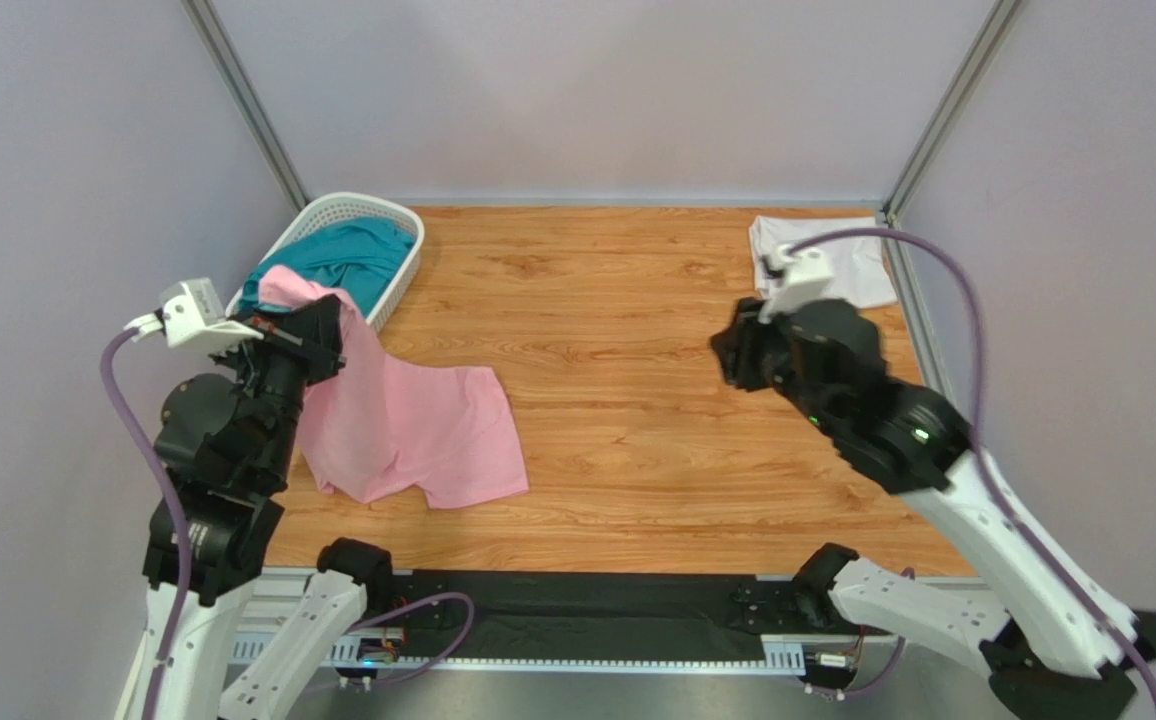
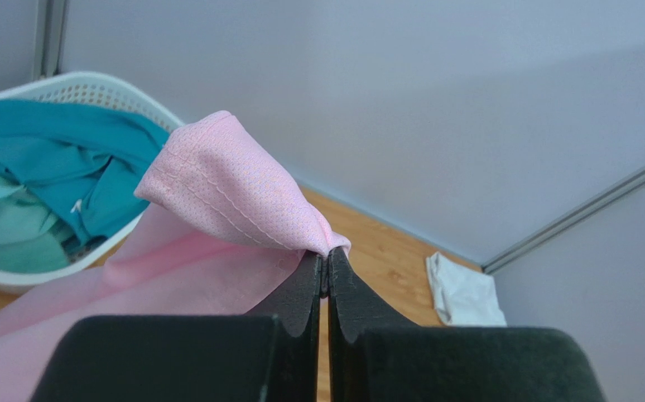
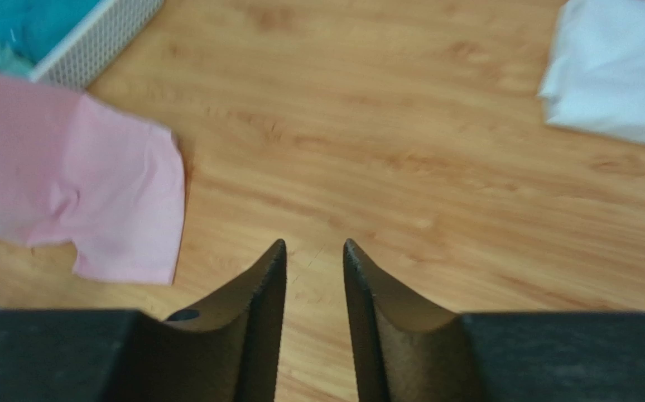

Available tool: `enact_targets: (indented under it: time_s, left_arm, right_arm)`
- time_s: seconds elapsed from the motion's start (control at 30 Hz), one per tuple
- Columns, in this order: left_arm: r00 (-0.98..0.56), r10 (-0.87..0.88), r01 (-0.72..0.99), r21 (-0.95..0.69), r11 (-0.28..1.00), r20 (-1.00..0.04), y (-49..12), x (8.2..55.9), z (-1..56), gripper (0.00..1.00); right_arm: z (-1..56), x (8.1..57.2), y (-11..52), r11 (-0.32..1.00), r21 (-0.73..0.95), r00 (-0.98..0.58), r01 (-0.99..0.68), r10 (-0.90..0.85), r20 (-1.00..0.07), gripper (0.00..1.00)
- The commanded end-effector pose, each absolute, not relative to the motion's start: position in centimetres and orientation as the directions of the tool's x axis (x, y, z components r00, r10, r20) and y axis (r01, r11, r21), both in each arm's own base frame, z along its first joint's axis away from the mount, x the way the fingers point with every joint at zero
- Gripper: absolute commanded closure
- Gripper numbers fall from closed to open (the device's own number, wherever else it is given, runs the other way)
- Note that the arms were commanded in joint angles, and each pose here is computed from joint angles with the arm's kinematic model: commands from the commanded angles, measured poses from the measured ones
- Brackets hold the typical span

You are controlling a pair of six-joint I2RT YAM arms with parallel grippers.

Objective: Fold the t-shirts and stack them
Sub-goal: Flatten the tshirt out

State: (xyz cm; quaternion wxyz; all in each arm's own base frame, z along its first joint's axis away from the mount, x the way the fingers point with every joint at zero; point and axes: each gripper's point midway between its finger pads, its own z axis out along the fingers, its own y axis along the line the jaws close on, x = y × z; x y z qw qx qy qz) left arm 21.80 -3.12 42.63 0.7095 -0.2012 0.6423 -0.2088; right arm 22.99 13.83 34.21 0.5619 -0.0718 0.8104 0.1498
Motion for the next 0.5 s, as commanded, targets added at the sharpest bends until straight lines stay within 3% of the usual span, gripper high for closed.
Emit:
enact_targets:
  time_s: [0.0,0.07,0.1,0.17,0.2,0.47]
  left_arm:
    - [0.016,-0.558,-0.052,-0.558,0.829,-0.83,-2.8,22.7,38.7,1.0]
    - [0.02,-0.571,-0.102,-0.57,0.816,-0.821,-2.1,22.4,37.8,1.0]
    - [-0.005,-0.568,-0.144,-0.561,0.815,-0.823,-1.7,22.3,36.4,1.0]
    - [0.009,-0.566,-0.216,-0.554,0.804,-0.824,-0.5,21.9,35.4,1.0]
    - [-0.006,-0.568,-0.254,-0.548,0.797,-0.823,-0.1,21.7,34.4,1.0]
    - [-0.007,-0.557,-0.343,-0.521,0.781,-0.831,1.5,20.4,32.4,1.0]
  right_arm:
    - [26.2,23.8,22.5,0.84,0.298,-0.595,-0.453,-0.036,-0.803,0.65]
    - [24.6,24.0,26.1,0.784,0.356,-0.632,-0.508,-0.058,-0.773,0.56]
    - [21.8,24.5,27.9,0.785,0.354,-0.674,-0.509,-0.108,-0.731,0.47]
    - [19.7,23.6,31.4,0.755,0.341,-0.686,-0.56,-0.192,-0.702,0.43]
    - [17.6,23.9,33.5,0.759,0.322,-0.704,-0.566,-0.242,-0.668,0.34]
    - [8.8,20.7,41.0,0.739,0.157,-0.684,-0.655,-0.492,-0.539,0.28]
